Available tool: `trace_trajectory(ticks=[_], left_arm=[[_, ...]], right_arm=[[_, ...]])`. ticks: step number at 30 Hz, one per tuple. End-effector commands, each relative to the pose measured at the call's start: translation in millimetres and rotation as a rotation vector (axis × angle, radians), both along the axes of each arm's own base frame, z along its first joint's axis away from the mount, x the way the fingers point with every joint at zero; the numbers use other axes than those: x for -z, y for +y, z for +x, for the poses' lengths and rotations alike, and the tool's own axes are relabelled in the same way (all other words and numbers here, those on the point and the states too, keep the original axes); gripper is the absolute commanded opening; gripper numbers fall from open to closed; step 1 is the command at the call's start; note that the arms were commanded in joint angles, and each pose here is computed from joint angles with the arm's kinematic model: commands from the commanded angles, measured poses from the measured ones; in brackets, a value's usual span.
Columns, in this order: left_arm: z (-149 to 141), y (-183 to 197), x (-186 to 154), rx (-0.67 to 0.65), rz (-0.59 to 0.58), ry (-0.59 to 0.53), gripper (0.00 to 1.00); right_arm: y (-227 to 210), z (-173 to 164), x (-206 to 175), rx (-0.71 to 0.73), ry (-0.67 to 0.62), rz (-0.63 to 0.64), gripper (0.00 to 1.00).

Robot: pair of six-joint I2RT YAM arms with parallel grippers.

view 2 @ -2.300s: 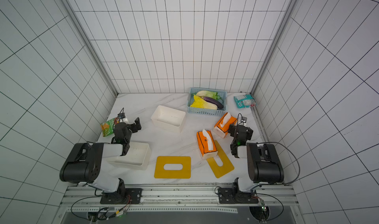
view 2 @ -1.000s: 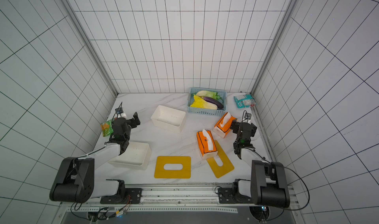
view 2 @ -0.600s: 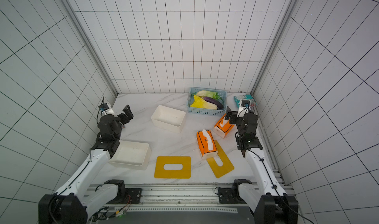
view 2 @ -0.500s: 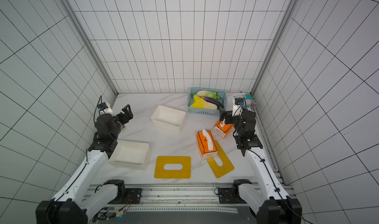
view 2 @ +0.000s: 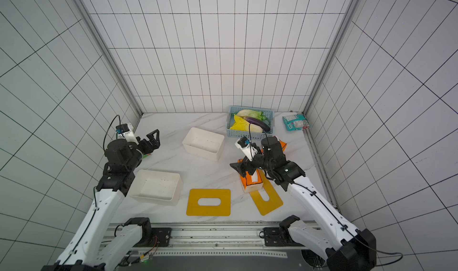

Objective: Put the tissue paper into the tissue box
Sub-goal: Pick up the paper towel from the center of the board.

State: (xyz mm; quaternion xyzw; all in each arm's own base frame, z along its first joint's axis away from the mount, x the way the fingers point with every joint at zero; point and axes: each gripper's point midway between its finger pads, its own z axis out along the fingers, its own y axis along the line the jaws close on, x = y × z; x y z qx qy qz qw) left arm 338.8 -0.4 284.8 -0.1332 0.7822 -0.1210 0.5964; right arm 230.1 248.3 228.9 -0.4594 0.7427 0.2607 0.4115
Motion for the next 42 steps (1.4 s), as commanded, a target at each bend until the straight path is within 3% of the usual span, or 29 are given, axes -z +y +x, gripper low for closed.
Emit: trace_trajectory(ticks=[1,8,15,28,36,42], left_arm=[[-1.0,-7.9,10.6,0.055,0.011,0.055,0.98],[-2.3,-22.8,5.3,0.136,-0.026,0.051,0.99],[4.7,-32.2,14.7,0.170,-0.119,0.086,0.98],[27.6,-57.3,26.7,0.262,-0.181,0.188,0.99],[35.2,-55.8,42.1,0.255,-0.151,0.246,0.98],[31.8,-55.5,39.5,0.264,-0.201,0.233,0.98]], right_arm=[[-11.9,20.9,5.7,0.151,0.039,-0.097,0.94],[-66.3,43.4,41.1,0.619,0.235,-0.246,0.99],[-98.8,28.8,73.0,0.825,0.355,-0.295,0.99],[-73.4,3.9,126.7,0.725,0.631,-0.336,0.99],[-83.8,0.9,150.3,0.755,0.670,-0.458,0.99],[-93.4,10.7,140.5,0.804,0.609,-0.491,0.99]])
